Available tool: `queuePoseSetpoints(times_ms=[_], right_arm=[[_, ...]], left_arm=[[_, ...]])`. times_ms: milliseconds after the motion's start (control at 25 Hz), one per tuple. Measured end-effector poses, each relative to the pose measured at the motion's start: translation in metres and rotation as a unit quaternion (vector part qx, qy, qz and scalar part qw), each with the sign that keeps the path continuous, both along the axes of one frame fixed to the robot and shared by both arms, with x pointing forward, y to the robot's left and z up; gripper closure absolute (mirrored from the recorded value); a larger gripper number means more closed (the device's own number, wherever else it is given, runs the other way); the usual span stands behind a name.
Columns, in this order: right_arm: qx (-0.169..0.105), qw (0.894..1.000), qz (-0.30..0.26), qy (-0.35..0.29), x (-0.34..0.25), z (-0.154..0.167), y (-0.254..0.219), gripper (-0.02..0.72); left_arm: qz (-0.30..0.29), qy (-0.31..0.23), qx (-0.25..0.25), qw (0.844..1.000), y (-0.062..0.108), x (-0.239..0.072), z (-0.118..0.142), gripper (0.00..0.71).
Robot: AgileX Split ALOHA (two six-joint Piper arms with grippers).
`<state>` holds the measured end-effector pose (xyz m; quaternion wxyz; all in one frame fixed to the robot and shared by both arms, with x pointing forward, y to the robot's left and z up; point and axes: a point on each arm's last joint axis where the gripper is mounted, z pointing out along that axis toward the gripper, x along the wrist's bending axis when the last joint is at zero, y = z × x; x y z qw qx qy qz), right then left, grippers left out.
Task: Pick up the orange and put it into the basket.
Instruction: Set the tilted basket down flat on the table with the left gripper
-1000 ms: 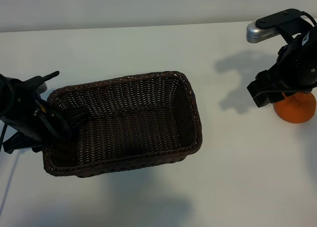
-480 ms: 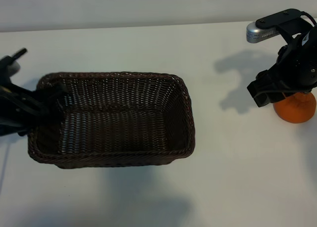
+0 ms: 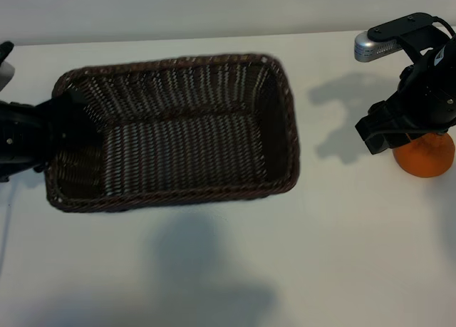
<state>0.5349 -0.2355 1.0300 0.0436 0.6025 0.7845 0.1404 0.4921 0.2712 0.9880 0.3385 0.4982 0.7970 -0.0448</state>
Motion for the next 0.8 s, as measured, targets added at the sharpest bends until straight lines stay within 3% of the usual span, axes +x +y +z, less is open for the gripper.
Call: queuePoseSetpoints(times_ms=[160, 400, 800], right_arm=[[0.0, 1.0, 0.0, 0.0, 0.0, 0.0, 0.0, 0.136], [0.0, 1.0, 0.0, 0.0, 0.0, 0.0, 0.0, 0.137], [0.0, 1.0, 0.001, 0.0, 0.0, 0.0, 0.0, 0.138]], left_arm=[[-0.003, -0.02, -0.004, 1.0, -0.001, 0.007, 0.004, 0.376], [-0.02, -0.028, -0.008, 0.999, -0.005, 0.041, 0.01, 0.376], [-0.073, -0.009, -0.006, 0.997, -0.064, 0.087, -0.018, 0.376]])
